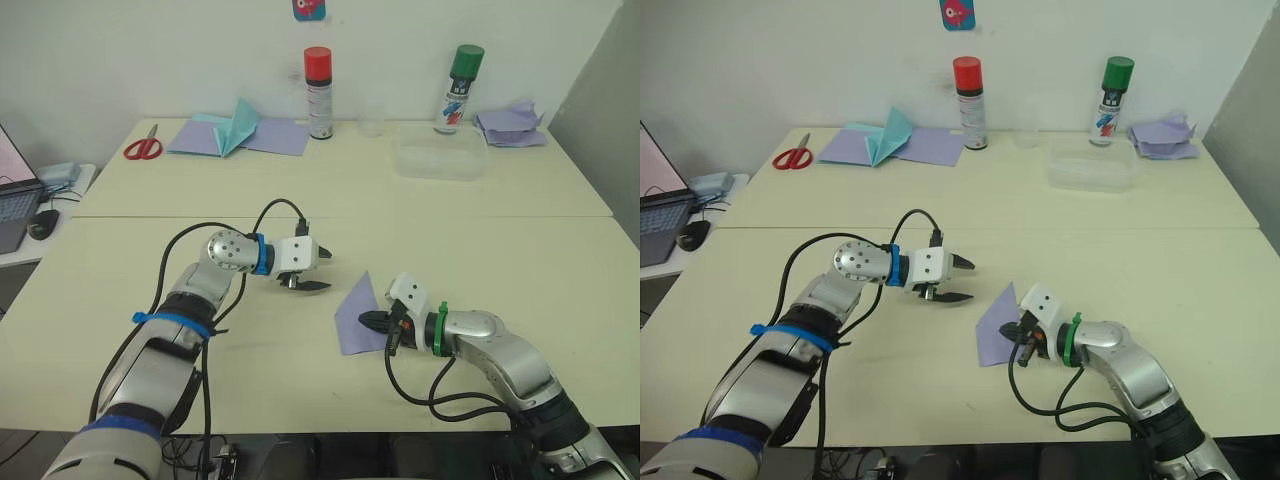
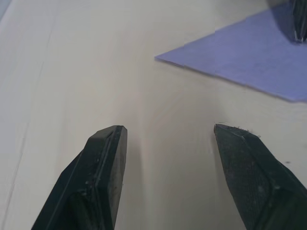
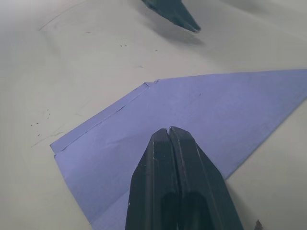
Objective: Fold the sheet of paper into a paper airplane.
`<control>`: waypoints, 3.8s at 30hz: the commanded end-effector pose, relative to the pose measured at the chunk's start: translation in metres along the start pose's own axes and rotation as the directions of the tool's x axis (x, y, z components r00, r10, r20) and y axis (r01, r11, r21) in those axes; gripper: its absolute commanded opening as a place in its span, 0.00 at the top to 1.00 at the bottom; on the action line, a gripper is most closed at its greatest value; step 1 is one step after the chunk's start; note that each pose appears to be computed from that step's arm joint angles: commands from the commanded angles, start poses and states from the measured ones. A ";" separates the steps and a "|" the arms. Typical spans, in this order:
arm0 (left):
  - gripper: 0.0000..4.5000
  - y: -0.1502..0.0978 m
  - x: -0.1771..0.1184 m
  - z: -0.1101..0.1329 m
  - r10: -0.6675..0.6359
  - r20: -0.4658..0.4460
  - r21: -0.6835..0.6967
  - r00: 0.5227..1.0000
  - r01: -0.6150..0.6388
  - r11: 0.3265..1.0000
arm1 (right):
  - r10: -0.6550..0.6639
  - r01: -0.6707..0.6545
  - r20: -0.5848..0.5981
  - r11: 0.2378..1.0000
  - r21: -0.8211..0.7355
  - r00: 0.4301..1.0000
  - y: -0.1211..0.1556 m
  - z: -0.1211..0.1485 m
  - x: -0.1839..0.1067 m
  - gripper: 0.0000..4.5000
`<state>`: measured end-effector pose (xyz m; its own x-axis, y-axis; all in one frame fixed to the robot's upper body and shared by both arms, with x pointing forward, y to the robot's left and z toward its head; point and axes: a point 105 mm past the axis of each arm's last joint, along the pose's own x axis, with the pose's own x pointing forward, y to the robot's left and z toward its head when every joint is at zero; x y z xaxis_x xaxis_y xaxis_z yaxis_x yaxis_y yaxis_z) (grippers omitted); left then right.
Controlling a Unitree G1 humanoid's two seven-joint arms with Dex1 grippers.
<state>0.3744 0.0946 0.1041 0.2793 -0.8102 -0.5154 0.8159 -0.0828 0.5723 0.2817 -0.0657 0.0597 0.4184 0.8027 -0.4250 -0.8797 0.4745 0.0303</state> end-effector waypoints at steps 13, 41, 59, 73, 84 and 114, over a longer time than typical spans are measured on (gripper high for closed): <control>0.28 0.000 0.024 0.027 -0.076 0.108 0.156 0.991 0.058 0.986 | -0.010 0.012 -0.072 1.000 0.026 0.997 -0.005 -0.016 0.008 1.00; 0.99 -0.017 0.027 0.030 -0.168 0.049 0.432 0.985 0.131 0.893 | 0.003 0.000 -0.054 0.999 0.042 0.999 -0.008 -0.010 0.008 1.00; 0.99 -0.011 -0.002 -0.005 -0.023 0.129 -0.117 0.991 0.038 0.992 | 0.109 -0.120 0.204 0.992 0.042 0.973 0.004 0.055 -0.008 1.00; 0.99 -0.037 -0.028 -0.013 0.116 0.110 -0.386 0.987 -0.065 0.920 | 0.089 -0.092 0.183 0.996 0.006 0.979 -0.006 0.060 -0.022 1.00; 0.35 -0.064 -0.085 -0.017 0.110 -0.002 -0.536 0.994 -0.094 0.839 | 0.074 -0.075 0.189 0.997 -0.003 0.979 -0.012 0.063 -0.027 1.00; 0.10 0.002 -0.014 0.016 -0.152 0.092 0.075 0.984 0.146 0.986 | -0.011 0.001 0.203 0.999 0.047 0.979 -0.010 0.060 -0.041 1.00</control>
<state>0.3599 0.0985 0.1112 0.0920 -0.8362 -0.5407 0.8365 -0.2296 0.4975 0.2901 -0.0824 0.1194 0.4577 0.8454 -0.2754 -0.8633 0.4967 0.0898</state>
